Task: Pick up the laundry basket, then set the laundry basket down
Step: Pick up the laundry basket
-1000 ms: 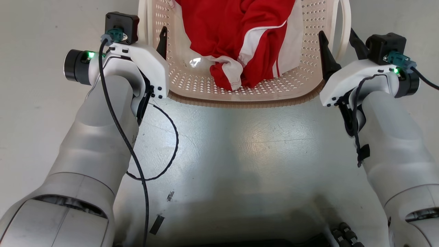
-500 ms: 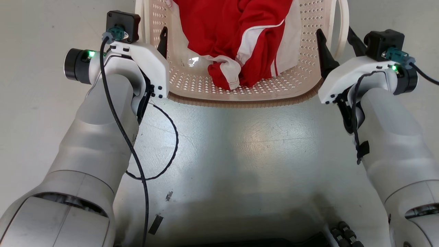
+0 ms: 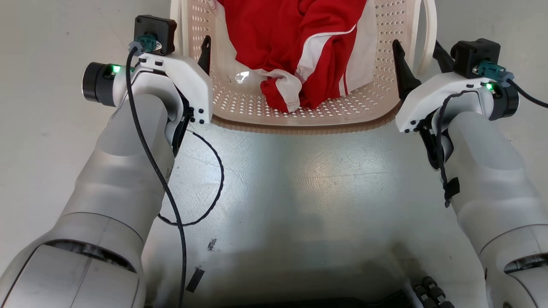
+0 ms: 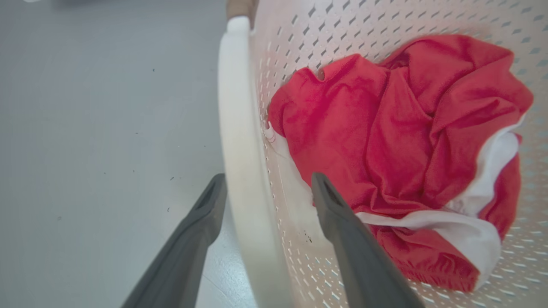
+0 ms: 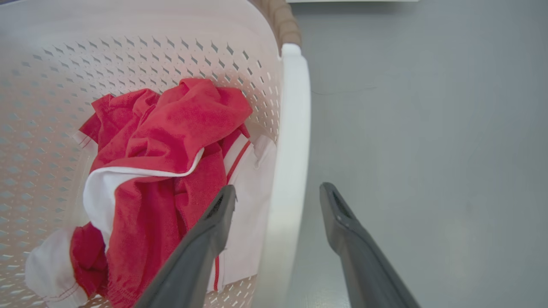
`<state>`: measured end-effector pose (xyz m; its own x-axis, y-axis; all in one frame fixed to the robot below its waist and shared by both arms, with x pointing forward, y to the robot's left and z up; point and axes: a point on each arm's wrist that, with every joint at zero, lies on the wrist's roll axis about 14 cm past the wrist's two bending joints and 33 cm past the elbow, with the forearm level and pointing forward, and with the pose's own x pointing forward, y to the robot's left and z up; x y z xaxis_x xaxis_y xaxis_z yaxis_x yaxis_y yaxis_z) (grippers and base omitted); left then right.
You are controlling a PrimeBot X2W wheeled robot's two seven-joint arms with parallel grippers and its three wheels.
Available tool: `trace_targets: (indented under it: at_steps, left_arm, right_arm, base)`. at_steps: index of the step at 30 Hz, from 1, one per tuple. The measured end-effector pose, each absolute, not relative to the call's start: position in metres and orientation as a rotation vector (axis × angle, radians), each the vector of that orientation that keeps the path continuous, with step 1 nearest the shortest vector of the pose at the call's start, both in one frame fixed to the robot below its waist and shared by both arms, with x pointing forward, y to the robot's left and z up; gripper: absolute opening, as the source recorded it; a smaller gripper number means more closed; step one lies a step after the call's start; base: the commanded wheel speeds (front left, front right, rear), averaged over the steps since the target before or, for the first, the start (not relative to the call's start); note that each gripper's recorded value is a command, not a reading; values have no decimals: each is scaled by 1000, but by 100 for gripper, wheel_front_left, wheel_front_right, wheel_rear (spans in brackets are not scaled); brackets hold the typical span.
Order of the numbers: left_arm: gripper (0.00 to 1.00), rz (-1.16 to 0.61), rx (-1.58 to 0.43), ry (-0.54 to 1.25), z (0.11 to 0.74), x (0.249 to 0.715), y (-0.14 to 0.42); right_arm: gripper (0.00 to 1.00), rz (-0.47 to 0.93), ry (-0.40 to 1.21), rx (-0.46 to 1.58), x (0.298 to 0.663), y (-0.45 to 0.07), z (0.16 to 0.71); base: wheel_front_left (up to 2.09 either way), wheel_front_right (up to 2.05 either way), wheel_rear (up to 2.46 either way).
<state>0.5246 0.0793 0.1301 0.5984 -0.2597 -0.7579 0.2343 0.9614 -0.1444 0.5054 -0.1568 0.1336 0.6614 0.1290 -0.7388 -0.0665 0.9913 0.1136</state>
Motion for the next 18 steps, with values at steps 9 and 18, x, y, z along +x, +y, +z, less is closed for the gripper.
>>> trace_targets:
  at_steps: [9,18]
  left_arm:
    - [0,-295,-32,890,129,522,76]
    - [0,-281,-36,886,139,522,78]
  right_arm:
    - [0,108,856,93,501,-154,131]
    - [0,122,862,85,500,-151,139]
  base:
    - [0,0,0]
    - [0,0,0]
